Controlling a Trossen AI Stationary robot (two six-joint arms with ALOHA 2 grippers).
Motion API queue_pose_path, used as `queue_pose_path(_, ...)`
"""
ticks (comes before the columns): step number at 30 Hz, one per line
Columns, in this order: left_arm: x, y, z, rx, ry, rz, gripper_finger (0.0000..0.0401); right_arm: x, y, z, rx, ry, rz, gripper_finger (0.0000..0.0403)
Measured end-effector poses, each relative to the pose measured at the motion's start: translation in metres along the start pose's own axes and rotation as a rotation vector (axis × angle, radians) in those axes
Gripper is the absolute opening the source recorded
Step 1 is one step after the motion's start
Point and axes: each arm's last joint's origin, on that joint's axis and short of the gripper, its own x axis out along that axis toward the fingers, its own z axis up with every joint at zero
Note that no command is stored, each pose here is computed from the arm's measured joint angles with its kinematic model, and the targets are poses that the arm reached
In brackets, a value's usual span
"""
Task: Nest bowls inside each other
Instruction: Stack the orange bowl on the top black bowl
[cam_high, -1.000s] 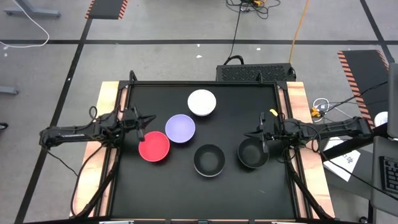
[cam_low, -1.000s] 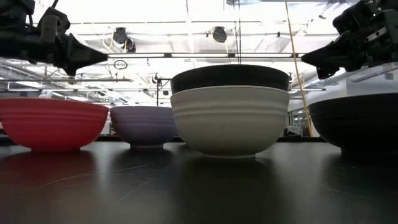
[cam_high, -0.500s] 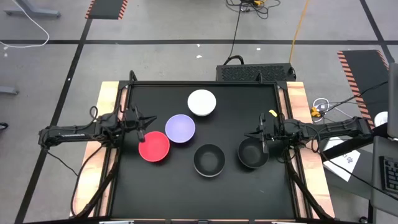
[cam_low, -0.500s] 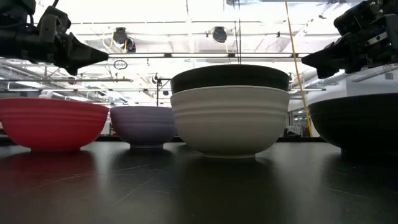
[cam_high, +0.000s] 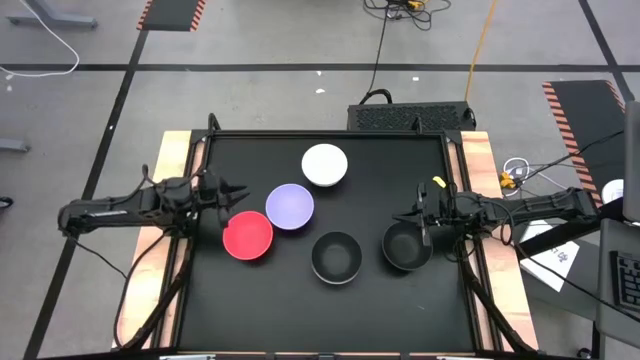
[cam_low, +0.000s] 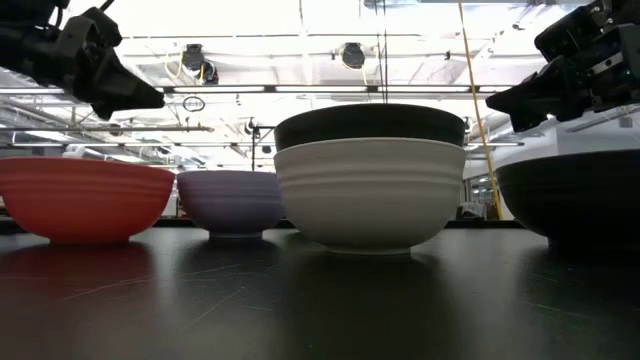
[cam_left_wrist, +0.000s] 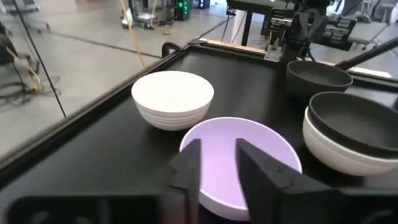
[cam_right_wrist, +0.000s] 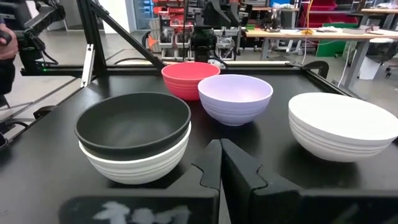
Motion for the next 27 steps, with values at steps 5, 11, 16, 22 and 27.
queue_pose_path(5,0.002,-0.001,0.005,-0.106,0.054,0.006,0.0216,0.0,0.0,0.0,0.0,0.0,0.0,0.0)
queue_pose_path(11,0.009,-0.006,0.007,-0.269,0.166,-0.057,0.0302,0.0,0.0,-0.001,0.015,0.009,0.0,0.0)
queue_pose_path(16,0.011,-0.009,0.014,-0.332,0.38,-0.038,0.0327,0.0,0.0,-0.002,0.015,0.017,-0.001,0.0)
queue_pose_path(22,0.009,-0.011,0.03,-0.298,0.611,0.056,0.0315,0.0,0.0,-0.002,0.022,0.021,-0.001,0.0)
queue_pose_path(27,0.014,-0.014,0.034,-0.273,0.761,0.063,0.0298,0.0,0.0,-0.003,0.04,0.035,-0.002,0.0)
